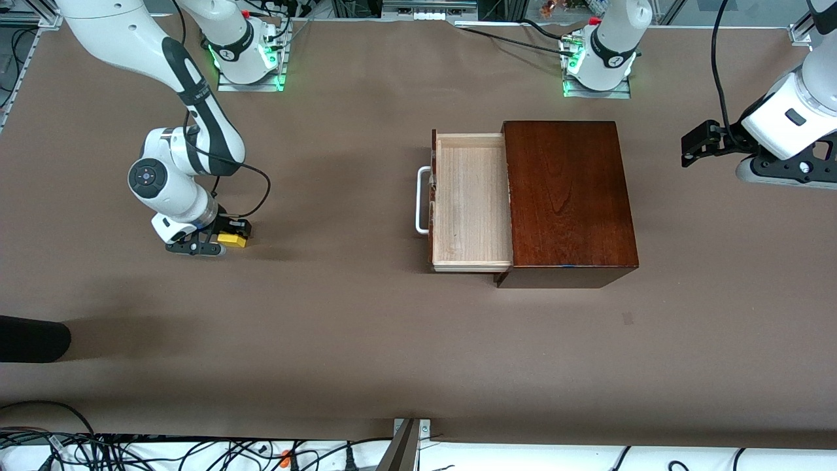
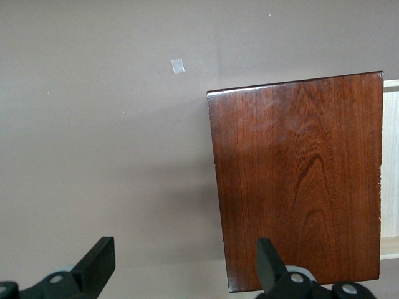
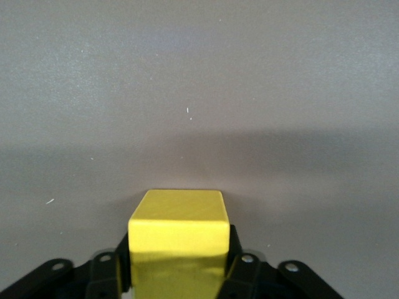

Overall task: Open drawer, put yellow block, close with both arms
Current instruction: 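Close the right gripper on the yellow cube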

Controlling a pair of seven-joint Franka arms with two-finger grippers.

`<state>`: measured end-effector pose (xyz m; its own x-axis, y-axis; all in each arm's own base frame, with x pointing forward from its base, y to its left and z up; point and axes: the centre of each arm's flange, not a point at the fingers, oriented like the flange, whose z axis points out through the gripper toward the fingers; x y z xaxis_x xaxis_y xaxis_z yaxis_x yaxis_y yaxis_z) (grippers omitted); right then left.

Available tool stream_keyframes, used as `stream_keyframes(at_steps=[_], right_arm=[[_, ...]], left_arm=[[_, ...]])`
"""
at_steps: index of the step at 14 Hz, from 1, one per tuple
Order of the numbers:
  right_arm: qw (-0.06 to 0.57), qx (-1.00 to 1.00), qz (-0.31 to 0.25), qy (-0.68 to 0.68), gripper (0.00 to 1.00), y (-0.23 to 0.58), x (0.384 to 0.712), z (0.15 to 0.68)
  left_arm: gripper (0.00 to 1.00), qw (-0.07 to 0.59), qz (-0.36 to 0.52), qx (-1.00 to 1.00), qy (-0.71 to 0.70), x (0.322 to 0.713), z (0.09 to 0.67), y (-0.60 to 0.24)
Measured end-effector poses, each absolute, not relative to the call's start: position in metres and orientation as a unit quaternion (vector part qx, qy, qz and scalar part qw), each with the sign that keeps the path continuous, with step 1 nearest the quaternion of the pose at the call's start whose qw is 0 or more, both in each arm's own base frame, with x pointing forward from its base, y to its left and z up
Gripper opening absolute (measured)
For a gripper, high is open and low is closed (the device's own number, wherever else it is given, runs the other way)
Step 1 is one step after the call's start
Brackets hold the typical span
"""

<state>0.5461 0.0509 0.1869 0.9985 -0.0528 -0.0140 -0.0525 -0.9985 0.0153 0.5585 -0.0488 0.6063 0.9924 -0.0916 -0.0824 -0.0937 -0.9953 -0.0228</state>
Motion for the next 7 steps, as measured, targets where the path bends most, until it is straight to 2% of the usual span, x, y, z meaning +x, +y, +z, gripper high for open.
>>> stream_keyframes(at_steps=[5, 7], right_arm=[[0.001, 1.0, 0.007, -0.008, 0.56, 0.063, 0.557, 0.209], [-0.004, 1.0, -0.009, -0.01, 0.56, 0.083, 0.567, 0.236]], left_arm=[[1.0, 0.013, 0.036, -0.998, 0.046, 0.559, 0.61, -0.049], [1.0, 0.013, 0.036, -0.998, 0.046, 0.559, 0.61, -0.049]])
